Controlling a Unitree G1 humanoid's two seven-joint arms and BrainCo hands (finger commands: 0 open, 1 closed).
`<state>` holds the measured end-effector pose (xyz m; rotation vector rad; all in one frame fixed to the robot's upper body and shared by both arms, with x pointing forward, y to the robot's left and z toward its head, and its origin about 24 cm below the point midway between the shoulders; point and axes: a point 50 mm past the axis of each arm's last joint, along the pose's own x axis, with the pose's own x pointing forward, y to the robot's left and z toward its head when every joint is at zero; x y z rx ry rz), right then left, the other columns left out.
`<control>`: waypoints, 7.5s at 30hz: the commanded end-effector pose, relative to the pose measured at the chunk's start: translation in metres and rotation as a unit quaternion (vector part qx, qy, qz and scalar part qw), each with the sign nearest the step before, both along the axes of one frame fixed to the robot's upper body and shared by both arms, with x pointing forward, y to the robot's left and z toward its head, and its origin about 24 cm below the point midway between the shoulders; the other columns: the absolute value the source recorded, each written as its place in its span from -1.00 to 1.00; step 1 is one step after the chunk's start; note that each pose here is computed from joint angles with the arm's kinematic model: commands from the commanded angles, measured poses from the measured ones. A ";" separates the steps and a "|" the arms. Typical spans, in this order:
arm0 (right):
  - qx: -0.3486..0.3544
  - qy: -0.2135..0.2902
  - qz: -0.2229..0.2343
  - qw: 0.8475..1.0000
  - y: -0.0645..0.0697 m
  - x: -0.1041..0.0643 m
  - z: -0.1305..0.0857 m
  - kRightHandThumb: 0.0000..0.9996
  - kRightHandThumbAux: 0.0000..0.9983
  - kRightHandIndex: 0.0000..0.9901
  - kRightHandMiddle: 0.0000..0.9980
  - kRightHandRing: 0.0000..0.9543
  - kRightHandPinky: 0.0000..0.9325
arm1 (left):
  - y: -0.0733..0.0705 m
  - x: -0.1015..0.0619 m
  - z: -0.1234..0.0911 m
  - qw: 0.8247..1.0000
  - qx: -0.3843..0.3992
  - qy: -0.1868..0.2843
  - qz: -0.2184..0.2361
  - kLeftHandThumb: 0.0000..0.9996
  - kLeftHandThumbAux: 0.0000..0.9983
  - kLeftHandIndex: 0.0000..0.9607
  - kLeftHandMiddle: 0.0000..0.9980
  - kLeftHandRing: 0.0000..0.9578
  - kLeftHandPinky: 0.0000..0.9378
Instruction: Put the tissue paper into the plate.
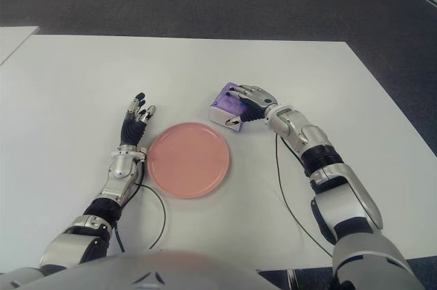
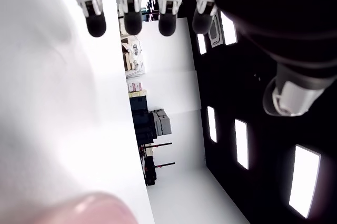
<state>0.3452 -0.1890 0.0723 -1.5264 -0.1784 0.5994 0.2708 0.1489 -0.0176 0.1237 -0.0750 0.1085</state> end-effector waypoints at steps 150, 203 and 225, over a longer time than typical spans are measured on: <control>0.138 -0.305 0.007 0.942 0.010 -0.026 0.020 0.50 0.42 -0.11 0.78 0.84 0.76 | 0.006 -0.011 -0.013 0.998 -0.002 0.060 0.028 -1.00 -0.11 -1.00 -1.00 -1.00 -1.00; 0.323 -0.230 0.274 0.876 0.121 -0.102 0.070 0.49 0.43 -0.11 0.70 0.78 0.80 | 0.005 -0.016 -0.018 0.996 -0.006 0.090 0.012 -1.00 -0.04 -1.00 -1.00 -1.00 -1.00; 0.191 -0.135 0.293 0.927 0.124 -0.115 0.020 0.48 0.42 -0.11 0.67 0.75 0.84 | 0.005 -0.015 -0.016 0.998 0.006 0.063 0.025 -1.00 -0.11 -1.00 -1.00 -1.00 -1.00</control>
